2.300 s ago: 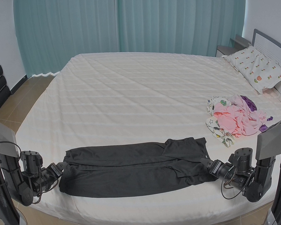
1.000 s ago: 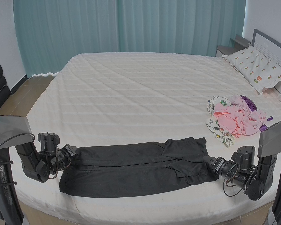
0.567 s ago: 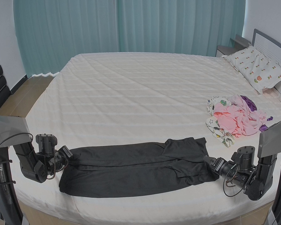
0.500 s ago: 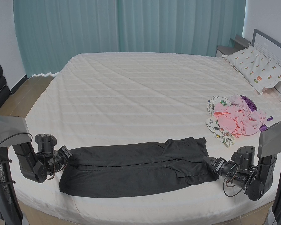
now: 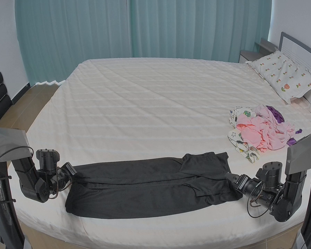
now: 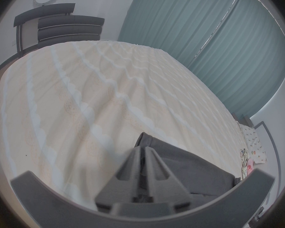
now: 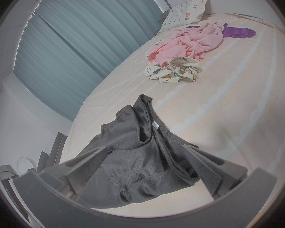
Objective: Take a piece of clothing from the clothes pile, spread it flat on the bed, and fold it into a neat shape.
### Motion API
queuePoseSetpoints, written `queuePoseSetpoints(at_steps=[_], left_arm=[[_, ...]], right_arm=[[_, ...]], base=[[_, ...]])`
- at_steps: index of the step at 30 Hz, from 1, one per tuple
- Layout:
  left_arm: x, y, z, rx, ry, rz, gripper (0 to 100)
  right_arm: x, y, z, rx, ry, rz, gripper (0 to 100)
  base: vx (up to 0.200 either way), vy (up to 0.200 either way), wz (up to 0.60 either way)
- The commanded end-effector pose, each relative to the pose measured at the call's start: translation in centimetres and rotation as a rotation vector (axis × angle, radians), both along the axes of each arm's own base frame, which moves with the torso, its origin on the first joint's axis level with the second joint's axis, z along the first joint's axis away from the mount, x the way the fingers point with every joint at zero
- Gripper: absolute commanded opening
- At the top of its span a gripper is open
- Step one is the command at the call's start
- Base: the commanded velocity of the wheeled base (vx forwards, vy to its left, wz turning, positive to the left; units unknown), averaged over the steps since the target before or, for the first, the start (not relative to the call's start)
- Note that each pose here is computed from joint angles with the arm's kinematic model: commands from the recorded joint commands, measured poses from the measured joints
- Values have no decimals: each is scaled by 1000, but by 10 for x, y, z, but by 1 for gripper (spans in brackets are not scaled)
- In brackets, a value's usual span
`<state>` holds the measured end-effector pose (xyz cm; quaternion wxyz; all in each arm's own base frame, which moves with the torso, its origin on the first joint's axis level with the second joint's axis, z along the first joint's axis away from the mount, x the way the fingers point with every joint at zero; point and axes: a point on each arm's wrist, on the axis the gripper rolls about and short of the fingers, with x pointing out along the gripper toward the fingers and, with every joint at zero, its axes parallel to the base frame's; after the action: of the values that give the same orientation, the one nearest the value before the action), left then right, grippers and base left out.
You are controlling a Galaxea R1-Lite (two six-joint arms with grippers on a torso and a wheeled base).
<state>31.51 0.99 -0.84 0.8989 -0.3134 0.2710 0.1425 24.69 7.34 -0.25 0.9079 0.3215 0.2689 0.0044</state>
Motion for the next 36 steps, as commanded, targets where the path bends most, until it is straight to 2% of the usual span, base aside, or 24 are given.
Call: queuePoseSetpoints(at_steps=[1,5,10,13,14,15,16,17,19,24,28,36], left_arm=[[-2,1,0,10,3,-5,100],[-3,3,8,12,-15,1,100],[-8,6,32,3,-73,-12,100],[-10,4,37,-39,-58,-105,100],[-10,4,38,-41,-58,-110,100],[-10,6,39,-71,-58,-172,100],[-10,7,39,-74,-59,-179,100],[-9,10,38,-87,-62,-230,100],[-7,13,36,-60,-63,-278,100],[-5,14,8,44,20,-364,100],[-8,14,-3,70,91,-404,100],[-10,12,-9,98,112,-441,100]], right_arm=[[0,0,1,4,-11,0,100],[0,0,1,4,-11,0,100],[0,0,3,4,-16,-3,100],[0,0,2,5,-14,-2,100],[0,0,2,4,-14,-3,100],[0,-1,2,3,-13,-3,100],[0,-1,2,3,-13,-3,100],[0,-1,3,4,-16,-5,100],[0,-1,3,4,-14,-5,100],[0,-1,2,2,-13,-5,100],[0,-2,2,2,-13,-7,100],[-1,-2,2,1,-10,-7,100]], base=[[0,0,0],[0,0,0],[0,0,0],[0,0,0],[0,0,0],[0,0,0],[0,0,0],[0,0,0],[0,0,0],[0,0,0],[0,0,0],[0,0,0]])
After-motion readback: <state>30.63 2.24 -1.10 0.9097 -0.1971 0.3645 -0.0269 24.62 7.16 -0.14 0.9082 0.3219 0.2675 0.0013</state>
